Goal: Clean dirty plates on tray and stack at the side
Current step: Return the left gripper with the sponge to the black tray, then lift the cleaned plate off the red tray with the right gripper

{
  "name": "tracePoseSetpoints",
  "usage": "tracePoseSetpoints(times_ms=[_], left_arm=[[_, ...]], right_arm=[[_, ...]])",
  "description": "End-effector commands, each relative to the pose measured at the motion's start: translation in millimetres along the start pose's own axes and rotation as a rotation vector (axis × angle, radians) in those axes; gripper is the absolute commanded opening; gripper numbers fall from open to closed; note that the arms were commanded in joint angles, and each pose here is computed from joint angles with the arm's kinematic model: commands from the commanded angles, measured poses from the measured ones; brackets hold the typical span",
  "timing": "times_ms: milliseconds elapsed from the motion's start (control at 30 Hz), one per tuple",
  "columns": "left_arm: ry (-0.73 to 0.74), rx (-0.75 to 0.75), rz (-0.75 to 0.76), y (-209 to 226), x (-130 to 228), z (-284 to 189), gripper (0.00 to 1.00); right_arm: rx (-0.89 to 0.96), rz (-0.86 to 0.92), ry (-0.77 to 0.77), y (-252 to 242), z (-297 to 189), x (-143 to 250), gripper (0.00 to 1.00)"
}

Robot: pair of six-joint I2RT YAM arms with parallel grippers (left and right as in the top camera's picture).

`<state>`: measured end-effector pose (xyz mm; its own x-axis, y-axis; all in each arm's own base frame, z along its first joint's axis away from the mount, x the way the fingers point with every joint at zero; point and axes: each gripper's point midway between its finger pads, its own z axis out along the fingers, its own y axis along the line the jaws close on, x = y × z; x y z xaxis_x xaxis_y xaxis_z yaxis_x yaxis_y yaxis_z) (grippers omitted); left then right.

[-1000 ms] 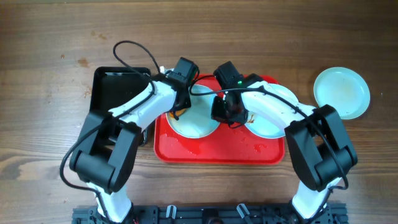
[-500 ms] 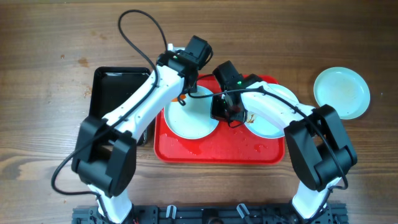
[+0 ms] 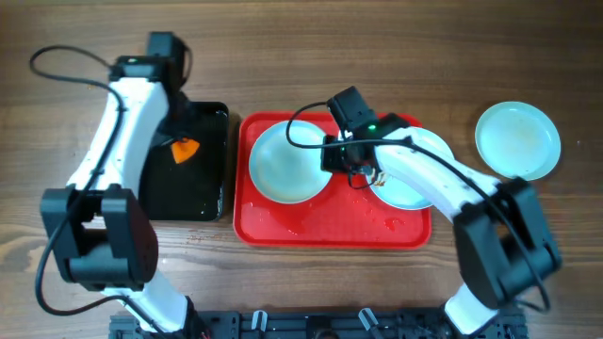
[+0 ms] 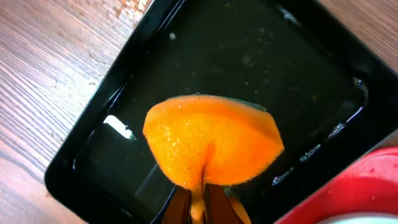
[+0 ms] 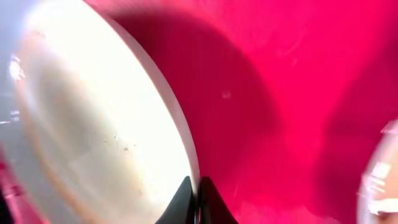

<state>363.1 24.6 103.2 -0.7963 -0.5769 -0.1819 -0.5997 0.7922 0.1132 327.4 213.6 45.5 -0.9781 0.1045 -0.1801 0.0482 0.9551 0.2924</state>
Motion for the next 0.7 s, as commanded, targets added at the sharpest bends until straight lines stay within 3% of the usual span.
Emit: tracePoseSetpoints(times_ms=[0, 100, 333, 500, 667], left_arm=[[0.032, 0.087, 0.050, -9, 5, -12, 0.04], [0.032, 0.087, 0.050, -9, 5, -12, 0.04], [0.038, 0.085, 0.051, -9, 6, -11, 0.04], [0.039, 0.084, 0.055, -9, 6, -10, 0.04], [0.081, 0.100, 0.081, -11, 20, 6, 0.04]], right_arm=[[0.013, -0.044, -0.141, 1, -41, -19, 0.05], [0.054, -0.074, -0.201, -6, -65, -23, 0.05], [0.389, -0.184, -0.306, -62, -94, -36, 0.05], [0.440, -0.228, -0.377, -58, -117, -56, 0.05], [0.606, -0.322, -0.503, -60, -166, -90, 0.05]])
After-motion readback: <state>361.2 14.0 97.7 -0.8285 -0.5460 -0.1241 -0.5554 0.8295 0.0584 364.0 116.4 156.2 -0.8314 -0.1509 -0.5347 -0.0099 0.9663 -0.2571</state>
